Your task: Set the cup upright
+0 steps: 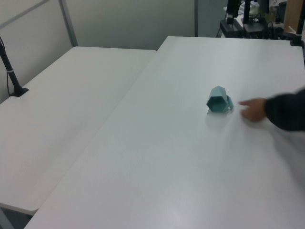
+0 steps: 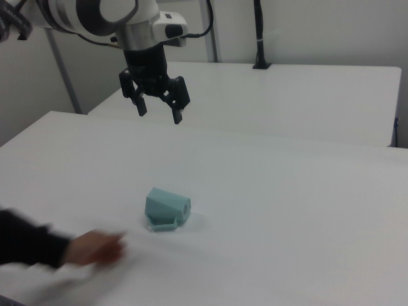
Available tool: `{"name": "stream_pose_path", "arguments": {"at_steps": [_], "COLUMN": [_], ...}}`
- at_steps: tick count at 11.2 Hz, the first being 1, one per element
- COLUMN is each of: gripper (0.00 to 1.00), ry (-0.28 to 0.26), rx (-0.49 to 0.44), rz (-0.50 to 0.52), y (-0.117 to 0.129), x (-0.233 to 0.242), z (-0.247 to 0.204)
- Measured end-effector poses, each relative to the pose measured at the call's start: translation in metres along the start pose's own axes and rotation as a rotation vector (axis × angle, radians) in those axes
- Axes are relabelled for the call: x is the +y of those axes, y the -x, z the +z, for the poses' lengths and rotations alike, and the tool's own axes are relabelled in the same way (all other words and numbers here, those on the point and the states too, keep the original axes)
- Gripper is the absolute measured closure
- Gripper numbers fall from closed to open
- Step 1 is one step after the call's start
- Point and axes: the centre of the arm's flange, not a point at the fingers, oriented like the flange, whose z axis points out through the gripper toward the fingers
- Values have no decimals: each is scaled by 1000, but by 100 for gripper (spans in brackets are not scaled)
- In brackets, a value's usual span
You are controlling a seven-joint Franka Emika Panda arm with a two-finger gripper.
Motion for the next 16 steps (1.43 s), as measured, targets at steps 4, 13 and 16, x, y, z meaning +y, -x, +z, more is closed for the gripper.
{"name": "stream_pose_path", "arguments": {"at_steps": [4,13,16], "gripper": [0,0,0], "ry": [37,114,286], "rx": [-57,-70,-71], "rz": [-2,-22,-44], "y": [8,7,0], "x": [5,-28,-109], "z": [2,5,27]}}
